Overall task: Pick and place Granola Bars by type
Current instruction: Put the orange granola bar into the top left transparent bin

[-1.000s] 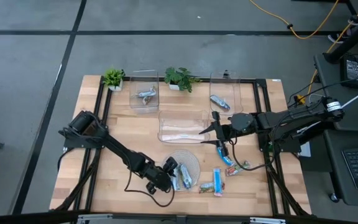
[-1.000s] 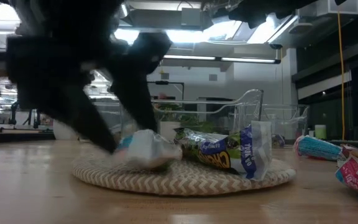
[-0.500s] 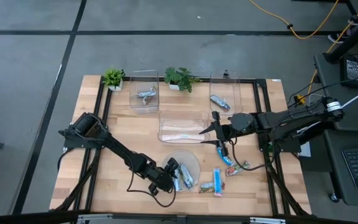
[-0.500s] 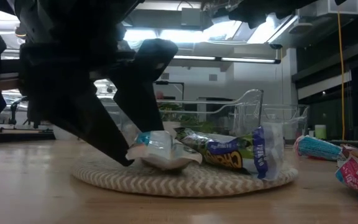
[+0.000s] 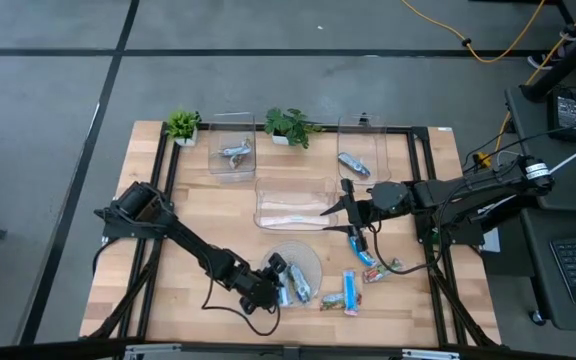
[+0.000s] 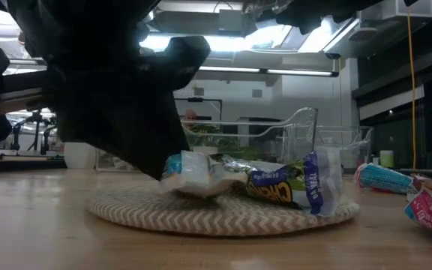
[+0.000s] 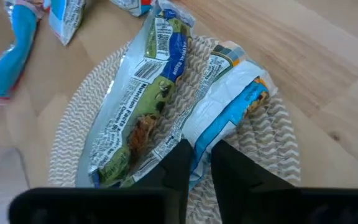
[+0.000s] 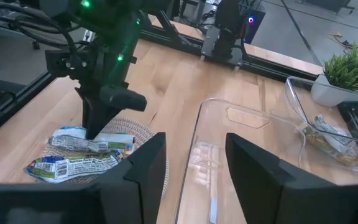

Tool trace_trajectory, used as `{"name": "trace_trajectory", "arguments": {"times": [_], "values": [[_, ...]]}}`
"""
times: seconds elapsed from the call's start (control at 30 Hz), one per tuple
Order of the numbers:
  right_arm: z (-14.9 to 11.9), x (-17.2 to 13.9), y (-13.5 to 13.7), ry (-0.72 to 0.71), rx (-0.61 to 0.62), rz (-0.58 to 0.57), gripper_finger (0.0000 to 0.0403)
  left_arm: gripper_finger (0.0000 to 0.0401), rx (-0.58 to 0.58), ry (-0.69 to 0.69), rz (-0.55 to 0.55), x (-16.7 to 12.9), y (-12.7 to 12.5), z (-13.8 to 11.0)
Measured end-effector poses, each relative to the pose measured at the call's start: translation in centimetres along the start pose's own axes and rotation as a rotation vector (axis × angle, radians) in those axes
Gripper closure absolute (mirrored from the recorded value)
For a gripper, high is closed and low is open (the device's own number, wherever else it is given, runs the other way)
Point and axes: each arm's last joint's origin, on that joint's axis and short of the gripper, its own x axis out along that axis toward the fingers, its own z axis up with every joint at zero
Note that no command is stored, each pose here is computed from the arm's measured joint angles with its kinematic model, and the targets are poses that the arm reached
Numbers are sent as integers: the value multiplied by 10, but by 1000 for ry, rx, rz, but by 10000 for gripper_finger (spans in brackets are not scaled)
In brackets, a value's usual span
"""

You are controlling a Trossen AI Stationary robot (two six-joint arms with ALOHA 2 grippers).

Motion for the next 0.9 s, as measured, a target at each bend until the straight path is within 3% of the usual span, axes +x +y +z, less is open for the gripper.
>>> {"name": "trace_trajectory", "arguments": {"times": [0.2,0.43,0.7,0.9], "values": [[0,0,0,-1,0,0,234,387,14,-76,52,-23,8,17],[0,0,0,0,0,-1,234,394,-67,-281,93,-79,29,43],[0,0,0,0,3,-1,234,395,-166,-559,-29,-154,52,57],[0,0,0,0,0,-1,234,395,-188,-627,14,-188,57,57]]}}
